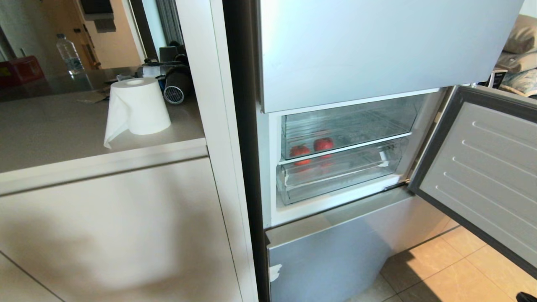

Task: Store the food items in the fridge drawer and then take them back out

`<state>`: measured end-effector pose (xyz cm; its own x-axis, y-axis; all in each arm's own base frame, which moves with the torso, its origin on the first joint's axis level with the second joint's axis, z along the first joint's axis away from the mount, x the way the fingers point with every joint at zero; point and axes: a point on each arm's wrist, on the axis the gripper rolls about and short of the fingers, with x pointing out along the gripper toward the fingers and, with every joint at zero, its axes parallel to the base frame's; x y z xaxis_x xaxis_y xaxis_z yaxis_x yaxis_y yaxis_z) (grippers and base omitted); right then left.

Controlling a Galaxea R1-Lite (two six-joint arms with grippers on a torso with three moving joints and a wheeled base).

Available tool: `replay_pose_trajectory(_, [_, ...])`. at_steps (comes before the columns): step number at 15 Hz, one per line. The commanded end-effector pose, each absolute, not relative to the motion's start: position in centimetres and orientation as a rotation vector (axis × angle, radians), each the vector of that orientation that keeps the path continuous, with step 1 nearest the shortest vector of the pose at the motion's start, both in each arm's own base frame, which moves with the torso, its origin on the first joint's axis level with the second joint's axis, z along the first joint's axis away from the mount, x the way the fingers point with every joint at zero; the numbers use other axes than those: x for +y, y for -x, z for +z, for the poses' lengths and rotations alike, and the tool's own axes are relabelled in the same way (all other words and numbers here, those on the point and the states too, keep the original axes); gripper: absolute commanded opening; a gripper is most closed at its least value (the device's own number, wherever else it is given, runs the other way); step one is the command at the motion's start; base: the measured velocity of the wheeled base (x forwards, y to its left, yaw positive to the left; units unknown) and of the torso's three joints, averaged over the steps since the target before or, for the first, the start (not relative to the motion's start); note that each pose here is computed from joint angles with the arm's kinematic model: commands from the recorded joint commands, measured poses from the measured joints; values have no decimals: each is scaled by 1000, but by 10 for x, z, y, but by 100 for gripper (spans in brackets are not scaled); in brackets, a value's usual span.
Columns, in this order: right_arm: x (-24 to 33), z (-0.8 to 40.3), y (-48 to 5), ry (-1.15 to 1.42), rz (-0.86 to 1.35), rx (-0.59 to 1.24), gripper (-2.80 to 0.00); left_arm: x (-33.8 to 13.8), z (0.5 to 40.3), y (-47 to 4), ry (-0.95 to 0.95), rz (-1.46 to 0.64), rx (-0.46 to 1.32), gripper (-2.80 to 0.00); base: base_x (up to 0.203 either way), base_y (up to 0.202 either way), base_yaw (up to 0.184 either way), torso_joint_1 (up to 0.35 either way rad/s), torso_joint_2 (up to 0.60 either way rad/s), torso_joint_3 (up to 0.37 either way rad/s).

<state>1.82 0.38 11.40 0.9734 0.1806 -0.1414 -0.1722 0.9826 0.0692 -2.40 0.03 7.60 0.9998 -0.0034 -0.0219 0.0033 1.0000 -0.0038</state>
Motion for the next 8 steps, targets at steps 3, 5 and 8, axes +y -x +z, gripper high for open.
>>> replay_pose_trajectory(3, [1, 88, 22, 29, 99, -91, -280, 0, 76, 24, 4, -3, 20, -280, 0, 0, 0, 0, 0, 0])
replay_pose_trajectory(5, [0, 75, 23, 118, 34, 2, -280, 0, 76, 24, 4, -3, 20, -280, 0, 0, 0, 0, 0, 0])
replay_pose_trajectory(8, [0, 75, 23, 127, 31, 7, -280, 0, 76, 24, 4, -3, 21, -280, 0, 0, 0, 0, 0, 0])
